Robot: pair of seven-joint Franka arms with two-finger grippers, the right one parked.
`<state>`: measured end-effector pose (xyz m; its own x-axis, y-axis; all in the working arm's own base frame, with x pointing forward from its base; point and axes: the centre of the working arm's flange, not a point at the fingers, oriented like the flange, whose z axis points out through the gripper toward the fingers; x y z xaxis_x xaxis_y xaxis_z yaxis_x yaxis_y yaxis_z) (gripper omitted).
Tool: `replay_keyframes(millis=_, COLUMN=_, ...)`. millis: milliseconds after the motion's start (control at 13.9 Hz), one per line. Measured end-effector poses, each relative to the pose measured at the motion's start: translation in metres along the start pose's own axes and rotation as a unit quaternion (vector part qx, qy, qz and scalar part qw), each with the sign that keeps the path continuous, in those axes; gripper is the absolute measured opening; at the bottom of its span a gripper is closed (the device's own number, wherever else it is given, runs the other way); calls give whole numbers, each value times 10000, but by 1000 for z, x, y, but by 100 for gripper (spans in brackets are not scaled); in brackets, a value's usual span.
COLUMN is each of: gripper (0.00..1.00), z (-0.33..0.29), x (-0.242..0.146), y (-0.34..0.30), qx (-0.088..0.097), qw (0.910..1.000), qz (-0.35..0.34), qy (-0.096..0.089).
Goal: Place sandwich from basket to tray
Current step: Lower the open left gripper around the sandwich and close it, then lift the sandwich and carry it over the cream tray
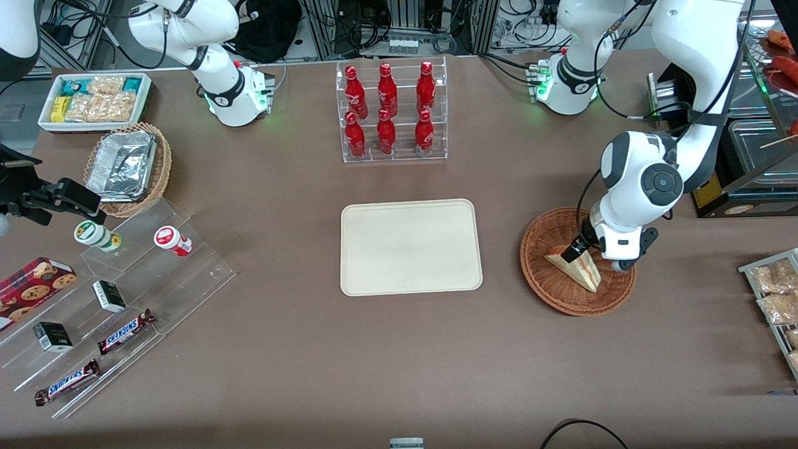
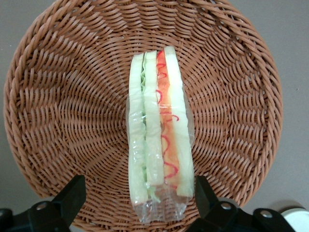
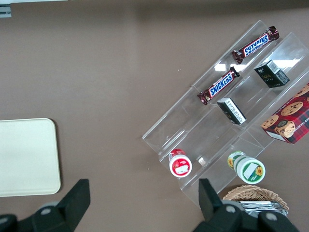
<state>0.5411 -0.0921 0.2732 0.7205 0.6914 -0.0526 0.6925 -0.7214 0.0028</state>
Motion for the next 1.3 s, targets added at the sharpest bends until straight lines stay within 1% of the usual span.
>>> replay_keyframes(millis=144, gripper=98, z=3, x=3, y=4, qx=-38, qw=10000, qz=-33, qy=4)
replay_keyframes(millis=216, gripper=90, z=5, x=4, y=5, qx=-61, qw=10000, qz=-46, qy=9)
replay_keyframes(millis=432, gripper=55, z=9, x=7, y=7, qx=-106, qw=9999, qz=-71, qy=17)
replay_keyframes(millis=576, gripper=36, z=3, x=11, y=11, qx=-157, qw=9998, qz=-81, qy=54)
replay_keyframes(millis=648, gripper=28, z=-2, x=13, y=14, qx=-178, qw=9998, qz=-81, qy=71)
replay_keyframes(millis=720, gripper=19, z=-12, x=16, y=18, qx=-147, qw=9998, qz=-80, qy=55)
replay_keyframes(millis=792, gripper=17, z=-26, x=19, y=23, qx=-67, qw=10000, qz=-74, qy=6)
replay_keyframes(millis=864, gripper=17, z=-45, x=22, y=30, qx=46, qw=10000, qz=-56, qy=-62)
replay_keyframes(millis=936, gripper=15, z=-70, x=22, y=39, qx=169, qw=9998, qz=-4, qy=-133)
replay_keyframes(millis=1008, gripper=14, z=-97, x=17, y=51, qx=264, qw=9994, qz=91, qy=-180)
replay_keyframes(millis=1080, gripper=14, z=-124, x=6, y=65, qx=320, qw=9990, qz=230, qy=-198)
replay_keyframes(millis=1152, gripper=14, z=-148, x=-12, y=82, qx=317, qw=9984, qz=424, qy=-177)
replay_keyframes(millis=1296, gripper=14, z=-172, x=-65, y=119, qx=218, qw=9954, qz=933, qy=-85)
